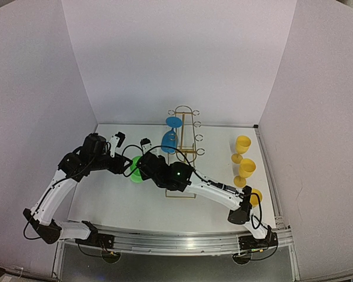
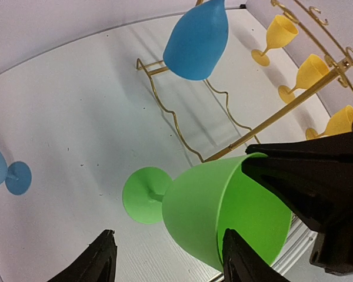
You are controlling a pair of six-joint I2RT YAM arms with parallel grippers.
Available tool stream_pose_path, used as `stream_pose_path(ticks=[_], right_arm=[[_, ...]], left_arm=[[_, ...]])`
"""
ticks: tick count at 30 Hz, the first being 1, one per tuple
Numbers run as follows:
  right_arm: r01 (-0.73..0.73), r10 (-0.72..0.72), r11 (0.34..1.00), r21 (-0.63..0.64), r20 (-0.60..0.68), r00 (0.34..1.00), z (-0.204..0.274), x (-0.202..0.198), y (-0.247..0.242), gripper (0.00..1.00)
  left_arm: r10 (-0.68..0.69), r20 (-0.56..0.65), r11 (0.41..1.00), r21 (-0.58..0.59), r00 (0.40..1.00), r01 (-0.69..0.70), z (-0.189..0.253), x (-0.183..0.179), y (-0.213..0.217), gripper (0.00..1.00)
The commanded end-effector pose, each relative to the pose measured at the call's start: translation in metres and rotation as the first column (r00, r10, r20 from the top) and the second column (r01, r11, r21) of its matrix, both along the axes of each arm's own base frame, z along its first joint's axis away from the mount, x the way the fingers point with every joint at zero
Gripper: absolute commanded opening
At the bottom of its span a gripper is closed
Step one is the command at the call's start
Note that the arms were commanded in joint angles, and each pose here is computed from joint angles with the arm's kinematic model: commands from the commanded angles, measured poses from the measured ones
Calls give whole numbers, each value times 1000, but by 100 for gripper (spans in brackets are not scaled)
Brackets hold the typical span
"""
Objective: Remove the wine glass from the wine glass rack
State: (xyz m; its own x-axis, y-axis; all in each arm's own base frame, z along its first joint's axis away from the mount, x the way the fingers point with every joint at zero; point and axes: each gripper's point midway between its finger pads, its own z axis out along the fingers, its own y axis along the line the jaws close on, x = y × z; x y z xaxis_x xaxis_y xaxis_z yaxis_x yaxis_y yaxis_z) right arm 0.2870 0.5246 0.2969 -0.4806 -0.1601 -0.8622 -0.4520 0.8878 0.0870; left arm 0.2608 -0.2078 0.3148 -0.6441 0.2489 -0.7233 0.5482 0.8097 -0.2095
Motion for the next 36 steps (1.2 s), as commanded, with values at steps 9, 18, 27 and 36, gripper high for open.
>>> stream_pose_path(ticks=[9,18,27,36], right_arm=[[-49,52,992,116,-28,998,6,-10,28,0],[-23,34,987,161,-68,997,3,-9,27,0],[-18,33,982,188,-77,996,13,-5,17,14],[-7,10,975,221,-14,1000,57,-6,-7,41]], left_arm=[[15,-6,987,162,1000,-14,-26,11,5,53],[14,22,968,249,1000,-19,-35,25,8,1],[53,2,945,324,999,-51,-51,29,23,0],[132,-21,917,383,991,-114,-78,58,63,0]])
